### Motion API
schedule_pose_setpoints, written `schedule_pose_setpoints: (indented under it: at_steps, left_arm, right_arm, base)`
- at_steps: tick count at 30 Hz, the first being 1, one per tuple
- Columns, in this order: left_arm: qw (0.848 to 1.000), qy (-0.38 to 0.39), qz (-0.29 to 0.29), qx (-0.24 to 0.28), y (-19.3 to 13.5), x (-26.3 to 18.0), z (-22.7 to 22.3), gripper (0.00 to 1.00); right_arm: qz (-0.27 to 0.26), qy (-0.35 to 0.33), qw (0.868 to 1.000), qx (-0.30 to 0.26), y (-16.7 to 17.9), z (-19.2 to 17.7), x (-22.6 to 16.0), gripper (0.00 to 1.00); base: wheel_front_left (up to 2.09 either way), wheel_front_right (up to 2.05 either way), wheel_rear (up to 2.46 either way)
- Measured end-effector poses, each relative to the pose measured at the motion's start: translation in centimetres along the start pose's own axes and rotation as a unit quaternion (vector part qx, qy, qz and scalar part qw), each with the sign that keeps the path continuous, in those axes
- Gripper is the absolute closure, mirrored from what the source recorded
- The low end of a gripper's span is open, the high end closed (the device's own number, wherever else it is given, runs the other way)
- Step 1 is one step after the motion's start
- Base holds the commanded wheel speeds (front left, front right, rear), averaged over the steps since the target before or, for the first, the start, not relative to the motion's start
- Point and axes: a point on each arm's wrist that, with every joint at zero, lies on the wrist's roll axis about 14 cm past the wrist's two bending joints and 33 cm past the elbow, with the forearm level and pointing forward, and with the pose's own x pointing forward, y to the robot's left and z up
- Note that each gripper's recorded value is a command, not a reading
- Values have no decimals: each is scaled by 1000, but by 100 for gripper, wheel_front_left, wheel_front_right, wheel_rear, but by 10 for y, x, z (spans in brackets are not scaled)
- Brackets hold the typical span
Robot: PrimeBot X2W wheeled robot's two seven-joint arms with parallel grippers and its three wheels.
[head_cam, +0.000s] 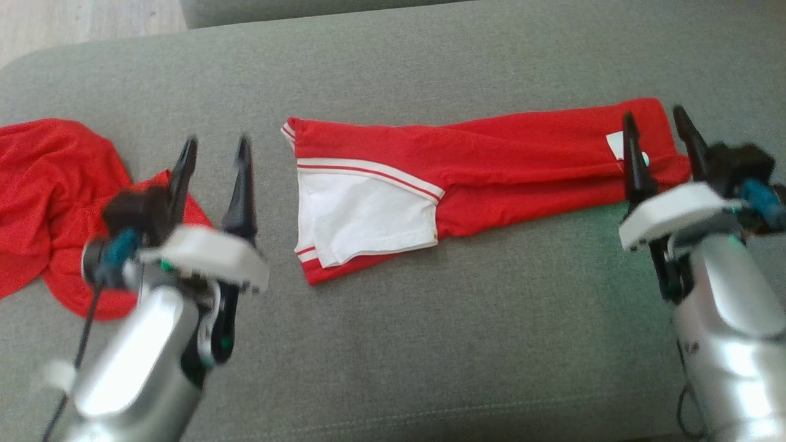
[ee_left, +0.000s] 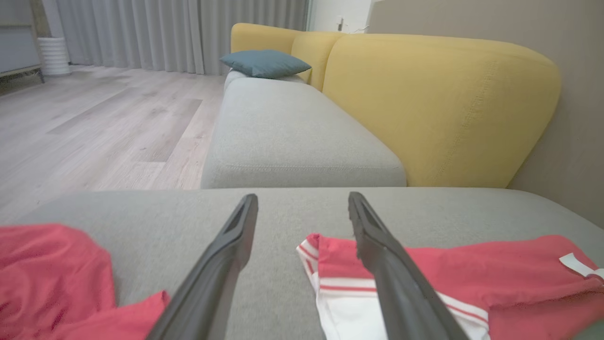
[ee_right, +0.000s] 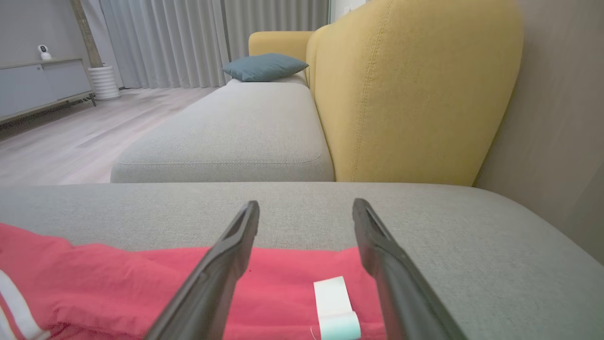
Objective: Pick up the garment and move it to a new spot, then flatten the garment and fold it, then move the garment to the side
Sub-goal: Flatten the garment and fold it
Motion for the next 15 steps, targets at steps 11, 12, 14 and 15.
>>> schedule_pose_setpoints:
  at_steps: [11,12,14,15]
  left_arm:
    - [1000,2,10,-12,8,-22,-20,0]
    - [1000,4,8,-12,8,-22,-22,0]
    - [1000,7,6,-13,9,-21,-27,0]
    - [1000,7,6,-13,9,-21,-27,0]
  right_arm:
    - [-23,9,1000,15,4,-20,-15,0]
    - [-33,18,999,20,-1,-23,-14,0]
    - [-56,39,997,25,-15,-30,-10,0]
    - [-56,39,997,25,-15,-30,-10,0]
  base:
    - [0,0,0]
    - [0,0,0]
    - [0,0,0]
    - [0,0,0]
